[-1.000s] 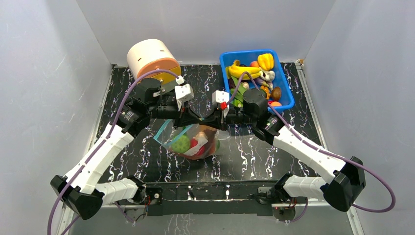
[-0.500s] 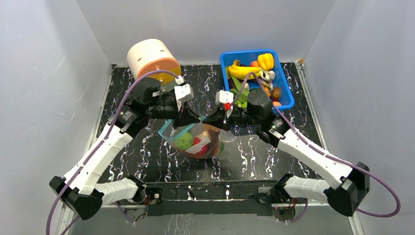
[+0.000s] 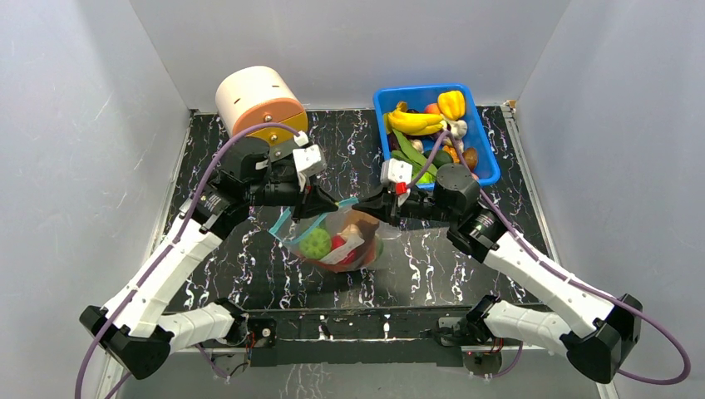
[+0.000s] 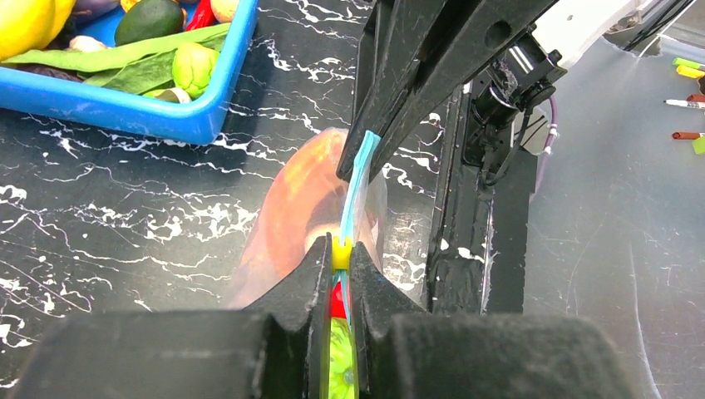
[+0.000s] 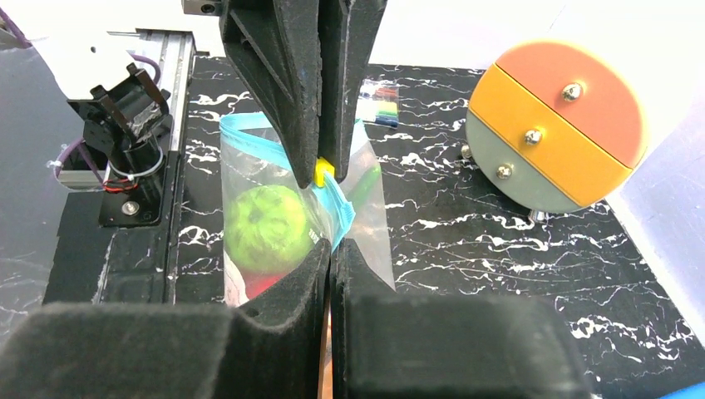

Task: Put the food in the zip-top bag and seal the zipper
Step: Zip the zipper food storage bag at the center of the board.

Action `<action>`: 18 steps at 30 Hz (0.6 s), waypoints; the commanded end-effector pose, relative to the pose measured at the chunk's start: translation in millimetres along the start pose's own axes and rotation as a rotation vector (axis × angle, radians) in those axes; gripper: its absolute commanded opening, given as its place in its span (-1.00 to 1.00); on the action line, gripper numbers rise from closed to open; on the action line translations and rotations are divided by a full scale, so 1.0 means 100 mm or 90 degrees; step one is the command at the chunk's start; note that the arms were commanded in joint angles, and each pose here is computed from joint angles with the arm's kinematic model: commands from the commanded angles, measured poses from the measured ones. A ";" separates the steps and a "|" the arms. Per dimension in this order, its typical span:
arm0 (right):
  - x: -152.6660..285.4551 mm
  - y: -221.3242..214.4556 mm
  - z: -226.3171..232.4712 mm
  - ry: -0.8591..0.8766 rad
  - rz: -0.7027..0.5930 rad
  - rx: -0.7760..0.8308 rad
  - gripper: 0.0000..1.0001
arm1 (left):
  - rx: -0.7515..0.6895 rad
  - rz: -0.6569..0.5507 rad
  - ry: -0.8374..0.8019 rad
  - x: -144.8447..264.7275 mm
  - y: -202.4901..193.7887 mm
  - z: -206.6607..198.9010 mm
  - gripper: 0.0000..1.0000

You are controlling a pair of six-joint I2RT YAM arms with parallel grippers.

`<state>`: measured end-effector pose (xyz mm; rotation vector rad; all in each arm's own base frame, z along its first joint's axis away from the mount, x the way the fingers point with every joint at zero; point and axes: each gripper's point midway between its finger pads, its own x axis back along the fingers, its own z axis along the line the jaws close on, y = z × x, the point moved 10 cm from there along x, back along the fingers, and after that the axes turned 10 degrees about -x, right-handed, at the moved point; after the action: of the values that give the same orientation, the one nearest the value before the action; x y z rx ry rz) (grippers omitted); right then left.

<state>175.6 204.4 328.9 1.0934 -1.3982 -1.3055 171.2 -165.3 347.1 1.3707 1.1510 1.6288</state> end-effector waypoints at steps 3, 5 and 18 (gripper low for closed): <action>0.15 0.23 -0.07 -0.067 -0.063 0.050 -1.00 | 0.032 0.035 0.032 0.11 -0.15 -0.08 -1.00; 0.16 0.19 -0.09 -0.076 -0.058 0.048 -1.00 | 0.036 0.037 0.036 0.11 -0.17 -0.09 -1.00; 0.35 0.13 -0.32 -0.172 -0.106 -0.016 -1.00 | 0.059 0.053 0.045 0.16 -0.30 -0.17 -1.00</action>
<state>193.5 172.9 325.5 0.9961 -1.4995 -1.5125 158.5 -149.4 325.2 1.4293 1.2220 1.7066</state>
